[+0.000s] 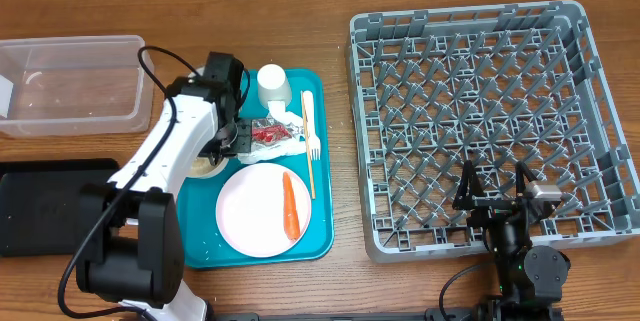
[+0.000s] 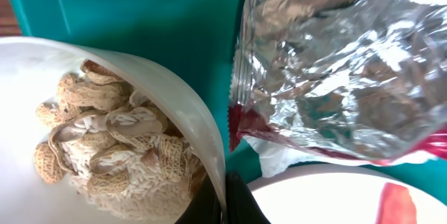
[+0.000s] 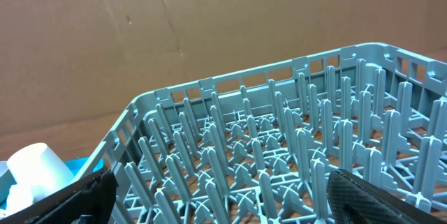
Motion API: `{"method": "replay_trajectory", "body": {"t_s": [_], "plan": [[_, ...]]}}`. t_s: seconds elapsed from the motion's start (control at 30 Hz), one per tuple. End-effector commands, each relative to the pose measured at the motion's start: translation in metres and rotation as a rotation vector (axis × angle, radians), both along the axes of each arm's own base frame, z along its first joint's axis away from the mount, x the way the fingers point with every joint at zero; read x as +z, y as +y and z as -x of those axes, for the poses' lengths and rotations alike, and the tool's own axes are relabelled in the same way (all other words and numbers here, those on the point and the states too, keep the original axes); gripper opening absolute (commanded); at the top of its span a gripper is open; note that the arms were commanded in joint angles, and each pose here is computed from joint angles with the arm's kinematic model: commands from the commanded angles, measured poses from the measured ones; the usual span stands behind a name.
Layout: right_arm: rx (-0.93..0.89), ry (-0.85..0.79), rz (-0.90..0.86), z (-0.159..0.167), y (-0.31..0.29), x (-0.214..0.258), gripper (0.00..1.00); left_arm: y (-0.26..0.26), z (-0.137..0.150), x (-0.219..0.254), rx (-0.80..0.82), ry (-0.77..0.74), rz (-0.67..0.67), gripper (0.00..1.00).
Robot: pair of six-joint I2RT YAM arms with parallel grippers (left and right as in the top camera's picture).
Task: Sort waste into correct bins and load items into the dishwasher rack
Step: 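Lift the white bowl with the left gripper and carry it left over the black tray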
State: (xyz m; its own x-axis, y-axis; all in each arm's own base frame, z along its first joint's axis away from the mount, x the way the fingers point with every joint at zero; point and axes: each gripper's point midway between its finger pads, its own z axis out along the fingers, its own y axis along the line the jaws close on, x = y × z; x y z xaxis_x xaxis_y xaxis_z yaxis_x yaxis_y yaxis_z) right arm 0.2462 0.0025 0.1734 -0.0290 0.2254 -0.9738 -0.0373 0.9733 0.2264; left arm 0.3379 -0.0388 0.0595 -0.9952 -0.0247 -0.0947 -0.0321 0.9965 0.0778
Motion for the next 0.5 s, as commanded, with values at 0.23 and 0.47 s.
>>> {"method": "replay_trajectory", "body": {"t_s": [0.23,0.47], "plan": [[-0.014,-0.004,0.008,0.0,-0.003,-0.002,1.0,0.005,-0.016,0.051,0.099,-0.06,0.004,0.04],[-0.014,-0.004,0.008,0.0,-0.003,-0.002,1.0,0.023,-0.01,0.088,0.211,-0.124,0.062,0.04]]}}
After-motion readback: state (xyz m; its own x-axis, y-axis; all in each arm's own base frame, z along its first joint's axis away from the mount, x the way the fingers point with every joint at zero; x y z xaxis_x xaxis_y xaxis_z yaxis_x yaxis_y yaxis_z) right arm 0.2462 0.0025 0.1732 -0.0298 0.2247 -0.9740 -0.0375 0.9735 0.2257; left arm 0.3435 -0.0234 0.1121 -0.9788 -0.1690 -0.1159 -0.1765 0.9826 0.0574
